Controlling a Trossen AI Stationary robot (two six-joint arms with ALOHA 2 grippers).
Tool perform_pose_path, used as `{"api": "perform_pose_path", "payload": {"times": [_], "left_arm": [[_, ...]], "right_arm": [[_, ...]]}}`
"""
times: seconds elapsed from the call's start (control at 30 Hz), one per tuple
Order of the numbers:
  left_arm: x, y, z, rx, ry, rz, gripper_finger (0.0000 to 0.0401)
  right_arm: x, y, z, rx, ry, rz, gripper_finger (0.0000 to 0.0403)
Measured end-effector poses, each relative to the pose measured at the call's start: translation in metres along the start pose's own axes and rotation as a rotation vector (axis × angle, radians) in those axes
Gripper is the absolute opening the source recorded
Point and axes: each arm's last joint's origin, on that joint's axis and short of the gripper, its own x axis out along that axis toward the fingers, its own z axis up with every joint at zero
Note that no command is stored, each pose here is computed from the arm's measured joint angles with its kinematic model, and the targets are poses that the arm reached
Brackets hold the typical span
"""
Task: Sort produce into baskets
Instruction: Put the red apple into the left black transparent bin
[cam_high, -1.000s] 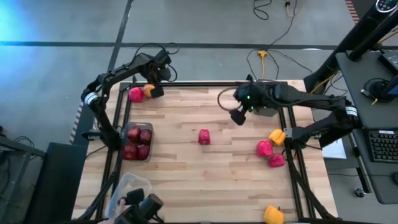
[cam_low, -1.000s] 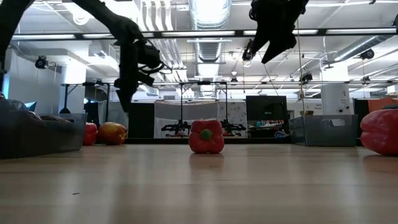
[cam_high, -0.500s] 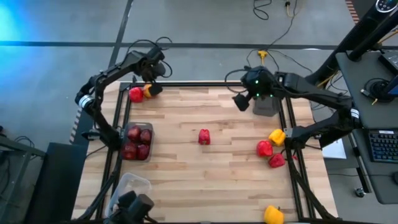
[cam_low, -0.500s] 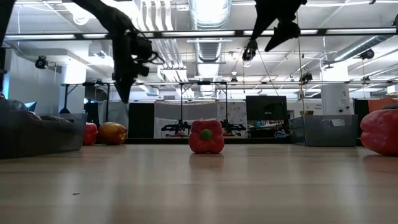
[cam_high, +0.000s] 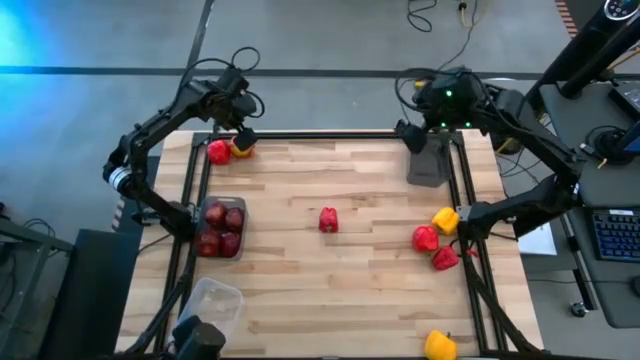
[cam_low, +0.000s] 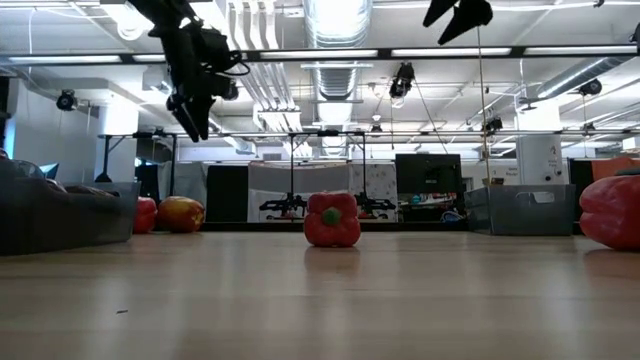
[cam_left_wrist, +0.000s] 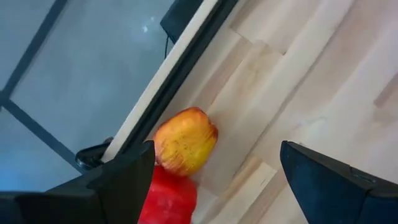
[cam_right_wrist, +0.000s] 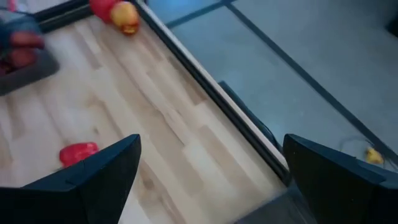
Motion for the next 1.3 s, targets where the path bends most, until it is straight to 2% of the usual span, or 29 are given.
{"api": "perform_pose_path", "payload": {"times": [0.2,0.43,0.6,0.77,0.93,1.07,1.17,1.3], "left_arm": [[0.006,0.003,0.000,-0.088,0.018,0.000,0.0344],[0.010,0.010,-0.004,-0.122,0.052,0.004,0.0374],[0.011,0.013,-0.009,-0.193,0.058,-0.090,0.0371],[0.011,0.014,-0.010,-0.146,0.076,-0.056,0.0367],[0.024,0.017,-0.013,-0.206,0.089,-0.086,0.0367],[0.036,0.017,-0.012,-0.194,0.047,-0.069,0.0369],[0.046,0.017,-0.012,-0.152,0.061,-0.025,0.0375],[0.050,0.030,0.001,-0.105,0.060,0.042,0.0385]], "right_arm": [[0.007,0.000,-0.005,-0.050,0.042,-0.002,0.0384],[0.008,0.000,-0.007,-0.155,0.062,-0.010,0.0384],[0.008,-0.001,-0.003,-0.181,0.012,-0.030,0.0384],[0.008,0.000,0.007,-0.192,-0.087,-0.025,0.0384],[0.011,0.000,0.009,-0.181,-0.091,-0.046,0.0384],[0.012,0.000,0.008,-0.154,-0.087,-0.050,0.0384],[0.012,0.000,0.008,-0.132,-0.087,-0.048,0.0384],[0.013,0.000,0.007,-0.075,-0.076,-0.043,0.0384]]}}
